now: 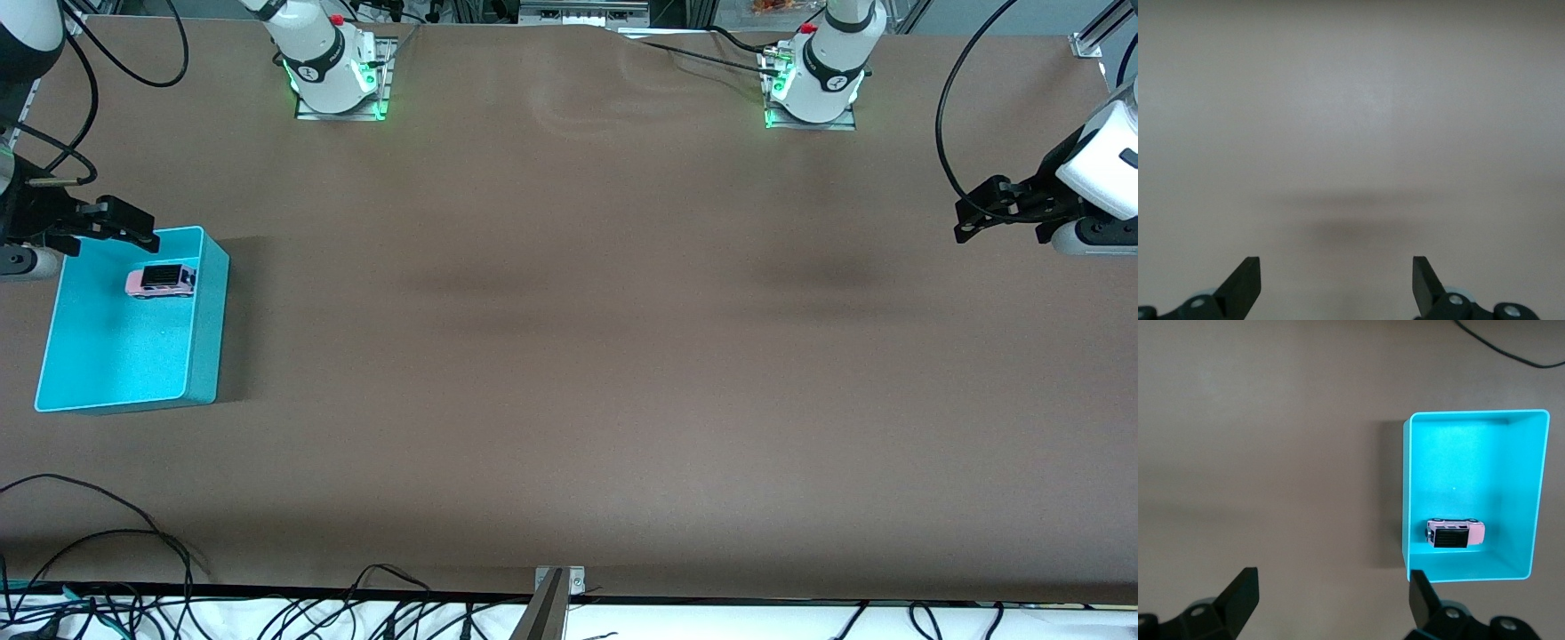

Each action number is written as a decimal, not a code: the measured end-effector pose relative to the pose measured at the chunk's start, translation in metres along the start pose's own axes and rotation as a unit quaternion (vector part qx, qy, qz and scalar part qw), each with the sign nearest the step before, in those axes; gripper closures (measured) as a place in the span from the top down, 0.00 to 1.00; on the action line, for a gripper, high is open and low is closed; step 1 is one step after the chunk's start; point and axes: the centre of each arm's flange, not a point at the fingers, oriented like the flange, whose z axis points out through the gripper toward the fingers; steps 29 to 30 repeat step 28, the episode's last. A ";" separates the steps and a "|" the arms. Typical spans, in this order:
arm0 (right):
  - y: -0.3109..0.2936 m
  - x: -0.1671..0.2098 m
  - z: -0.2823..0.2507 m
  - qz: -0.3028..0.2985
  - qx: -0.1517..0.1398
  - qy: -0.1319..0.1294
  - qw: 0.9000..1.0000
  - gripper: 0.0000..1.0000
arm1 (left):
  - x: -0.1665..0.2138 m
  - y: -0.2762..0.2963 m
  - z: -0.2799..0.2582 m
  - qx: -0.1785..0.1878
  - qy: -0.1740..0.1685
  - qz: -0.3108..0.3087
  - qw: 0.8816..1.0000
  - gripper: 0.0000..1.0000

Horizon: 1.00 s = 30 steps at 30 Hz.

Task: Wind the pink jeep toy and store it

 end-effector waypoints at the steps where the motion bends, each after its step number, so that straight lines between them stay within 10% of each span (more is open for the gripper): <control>1: 0.000 0.000 -0.002 0.000 0.000 0.002 1.000 1.00 | 0.000 0.000 0.000 0.000 0.000 0.000 1.000 1.00; 30: -0.005 -0.008 -0.018 0.002 0.005 -0.019 1.000 1.00 | 0.000 0.000 0.000 0.000 -0.002 0.000 1.000 1.00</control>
